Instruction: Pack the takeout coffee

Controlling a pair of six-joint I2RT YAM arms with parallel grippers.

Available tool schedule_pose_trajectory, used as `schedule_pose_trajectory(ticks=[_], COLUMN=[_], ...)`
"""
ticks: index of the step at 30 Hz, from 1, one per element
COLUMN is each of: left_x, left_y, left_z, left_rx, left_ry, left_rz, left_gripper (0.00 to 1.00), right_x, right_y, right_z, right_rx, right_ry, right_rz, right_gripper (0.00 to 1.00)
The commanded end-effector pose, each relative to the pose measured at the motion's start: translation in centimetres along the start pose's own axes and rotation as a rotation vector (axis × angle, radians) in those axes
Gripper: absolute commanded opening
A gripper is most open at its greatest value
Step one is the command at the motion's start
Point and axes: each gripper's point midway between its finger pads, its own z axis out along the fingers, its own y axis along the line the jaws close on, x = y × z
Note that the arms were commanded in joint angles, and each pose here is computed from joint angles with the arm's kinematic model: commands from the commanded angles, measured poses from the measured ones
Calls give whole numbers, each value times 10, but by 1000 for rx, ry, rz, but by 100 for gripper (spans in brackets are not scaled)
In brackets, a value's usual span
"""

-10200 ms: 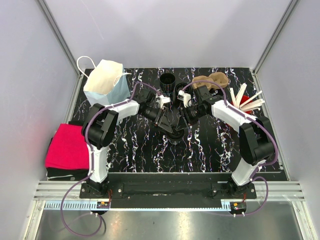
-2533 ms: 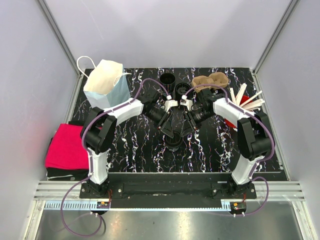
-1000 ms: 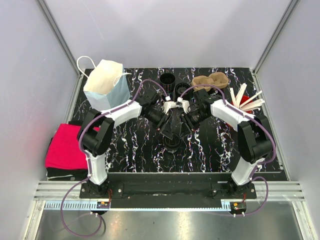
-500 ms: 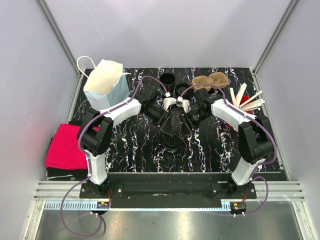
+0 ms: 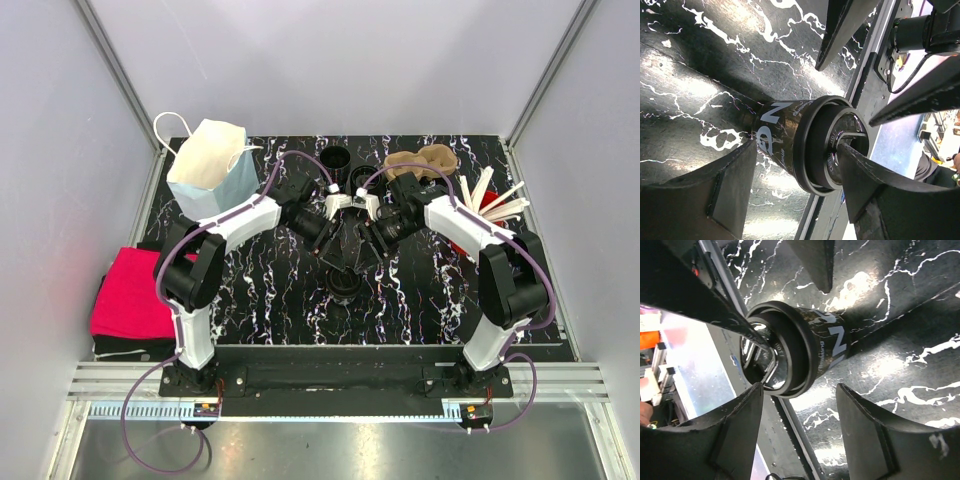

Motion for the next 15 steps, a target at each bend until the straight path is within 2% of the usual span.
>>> schedule_pose_trajectory(ticks=[1,15], left_x=[-19,-25], left_y=[-11,-21], left_z=[-6,-14], left_rx=[31,33], left_ry=[-43,-73], left_rz=[52,83], left_gripper=[68,68], right_x=[-16,-12], right_y=[13,7], right_z=[-2,17], right_rx=[-67,-70], right_ry=[-38,-14], right_rz=[-5,12], right_gripper=[69,70])
